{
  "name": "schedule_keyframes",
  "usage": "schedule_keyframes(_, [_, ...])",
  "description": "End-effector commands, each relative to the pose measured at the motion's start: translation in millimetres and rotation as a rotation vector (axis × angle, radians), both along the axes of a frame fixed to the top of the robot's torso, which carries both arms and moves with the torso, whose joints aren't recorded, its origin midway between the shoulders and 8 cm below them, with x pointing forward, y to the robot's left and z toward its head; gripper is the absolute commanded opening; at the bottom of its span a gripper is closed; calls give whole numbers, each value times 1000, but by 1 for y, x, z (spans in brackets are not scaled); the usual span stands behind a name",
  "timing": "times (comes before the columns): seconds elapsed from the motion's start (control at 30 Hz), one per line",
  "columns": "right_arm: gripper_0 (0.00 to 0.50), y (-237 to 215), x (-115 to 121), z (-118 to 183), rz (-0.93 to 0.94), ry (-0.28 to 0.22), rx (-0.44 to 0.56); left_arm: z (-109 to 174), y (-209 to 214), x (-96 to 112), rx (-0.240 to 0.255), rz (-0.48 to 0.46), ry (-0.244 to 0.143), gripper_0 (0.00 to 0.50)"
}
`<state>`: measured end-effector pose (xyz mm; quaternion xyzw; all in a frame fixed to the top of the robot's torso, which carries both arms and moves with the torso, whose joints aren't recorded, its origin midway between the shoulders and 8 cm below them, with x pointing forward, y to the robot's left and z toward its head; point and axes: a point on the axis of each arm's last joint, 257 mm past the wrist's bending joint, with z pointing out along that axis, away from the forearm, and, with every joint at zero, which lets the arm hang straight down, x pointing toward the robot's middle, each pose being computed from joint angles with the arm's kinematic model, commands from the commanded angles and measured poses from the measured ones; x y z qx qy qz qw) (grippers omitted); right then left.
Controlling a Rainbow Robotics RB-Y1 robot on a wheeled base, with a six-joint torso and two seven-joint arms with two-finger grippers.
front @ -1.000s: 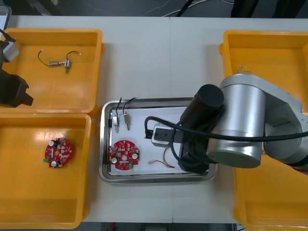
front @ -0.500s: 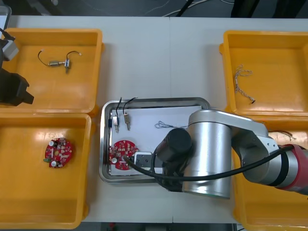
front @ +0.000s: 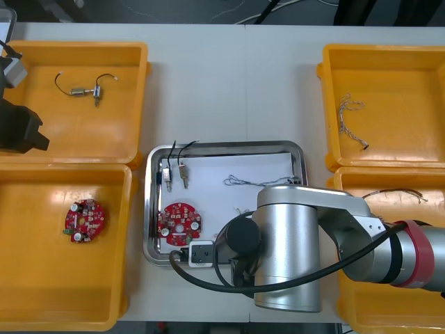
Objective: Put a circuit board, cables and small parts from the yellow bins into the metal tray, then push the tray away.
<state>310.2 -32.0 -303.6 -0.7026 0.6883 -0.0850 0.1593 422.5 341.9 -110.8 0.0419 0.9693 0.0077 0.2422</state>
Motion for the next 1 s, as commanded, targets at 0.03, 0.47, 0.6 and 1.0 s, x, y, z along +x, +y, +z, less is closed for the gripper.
schedule_keyframes(0.03, [500,22,-1,-1,12,-7,22,6,0,-2,-36,55,-25,500])
schedule_keyframes(0.47, [500,32,-6,-12,-9,3,27,6,0,-2,-37,54,-23,500])
schedule_keyframes(0.6, [500,31,-9,-15,-13,8,27,6,-1,-2,-37,55,-24,500])
schedule_keyframes(1.0, [500,24,-12,-27,-17,-19,10,5,0,-2,-36,54,-22,500])
